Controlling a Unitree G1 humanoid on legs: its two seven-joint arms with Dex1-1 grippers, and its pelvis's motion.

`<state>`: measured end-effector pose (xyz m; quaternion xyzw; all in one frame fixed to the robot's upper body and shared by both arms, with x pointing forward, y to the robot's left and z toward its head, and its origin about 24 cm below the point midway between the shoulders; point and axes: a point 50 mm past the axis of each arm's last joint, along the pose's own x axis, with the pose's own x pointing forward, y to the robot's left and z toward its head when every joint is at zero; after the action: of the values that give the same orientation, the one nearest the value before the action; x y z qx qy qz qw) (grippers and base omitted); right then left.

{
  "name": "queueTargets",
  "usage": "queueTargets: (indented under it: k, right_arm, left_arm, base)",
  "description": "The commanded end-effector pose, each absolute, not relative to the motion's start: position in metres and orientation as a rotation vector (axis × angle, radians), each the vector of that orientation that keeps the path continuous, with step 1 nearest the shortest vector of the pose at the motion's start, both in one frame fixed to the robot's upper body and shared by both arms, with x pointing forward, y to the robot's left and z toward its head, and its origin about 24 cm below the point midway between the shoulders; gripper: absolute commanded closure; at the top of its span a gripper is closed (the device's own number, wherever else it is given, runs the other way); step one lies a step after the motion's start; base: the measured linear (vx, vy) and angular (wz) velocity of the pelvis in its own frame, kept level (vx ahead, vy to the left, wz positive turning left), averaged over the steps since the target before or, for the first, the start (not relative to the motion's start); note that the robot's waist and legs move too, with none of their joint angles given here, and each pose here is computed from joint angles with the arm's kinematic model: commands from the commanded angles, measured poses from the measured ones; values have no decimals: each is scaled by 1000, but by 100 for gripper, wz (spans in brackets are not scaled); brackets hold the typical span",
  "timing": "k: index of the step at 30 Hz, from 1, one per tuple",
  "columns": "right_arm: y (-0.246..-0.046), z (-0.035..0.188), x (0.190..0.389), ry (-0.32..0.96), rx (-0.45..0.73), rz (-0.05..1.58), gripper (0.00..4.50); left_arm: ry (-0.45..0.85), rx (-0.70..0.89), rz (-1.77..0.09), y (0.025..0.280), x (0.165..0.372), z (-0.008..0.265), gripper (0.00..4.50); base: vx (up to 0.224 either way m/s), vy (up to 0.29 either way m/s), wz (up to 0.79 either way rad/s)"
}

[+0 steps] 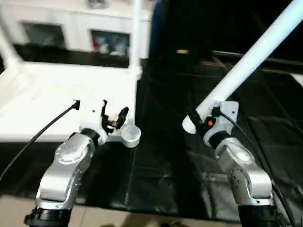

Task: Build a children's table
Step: Move to table

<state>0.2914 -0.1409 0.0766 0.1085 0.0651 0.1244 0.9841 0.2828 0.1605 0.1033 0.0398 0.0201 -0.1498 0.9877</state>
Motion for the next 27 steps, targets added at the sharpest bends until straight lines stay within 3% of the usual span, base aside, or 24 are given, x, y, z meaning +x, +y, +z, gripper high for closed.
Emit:
queueTargets:
  k: [1, 12, 18, 27]
  right_arm:
    - [-139, 78, 289, 114, 221, 248, 257]
    - [-137, 76, 289, 123, 265, 232, 257]
    - [-134, 77, 289, 132, 224, 267, 257]
    - [-127, 81, 289, 133, 198, 376, 257]
  left_arm:
    - [42, 95, -278, 163, 284, 102, 63]
    - [40, 125, -238, 169, 288, 103, 63]
    - [50, 94, -172, 178, 289, 103, 63]
    - [42, 76, -164, 176, 286, 102, 63]
  base:
    - [-85, 242, -45]
    - [-79, 210, -48]
    - [-24, 193, 5]
    - [-48, -69, -2]
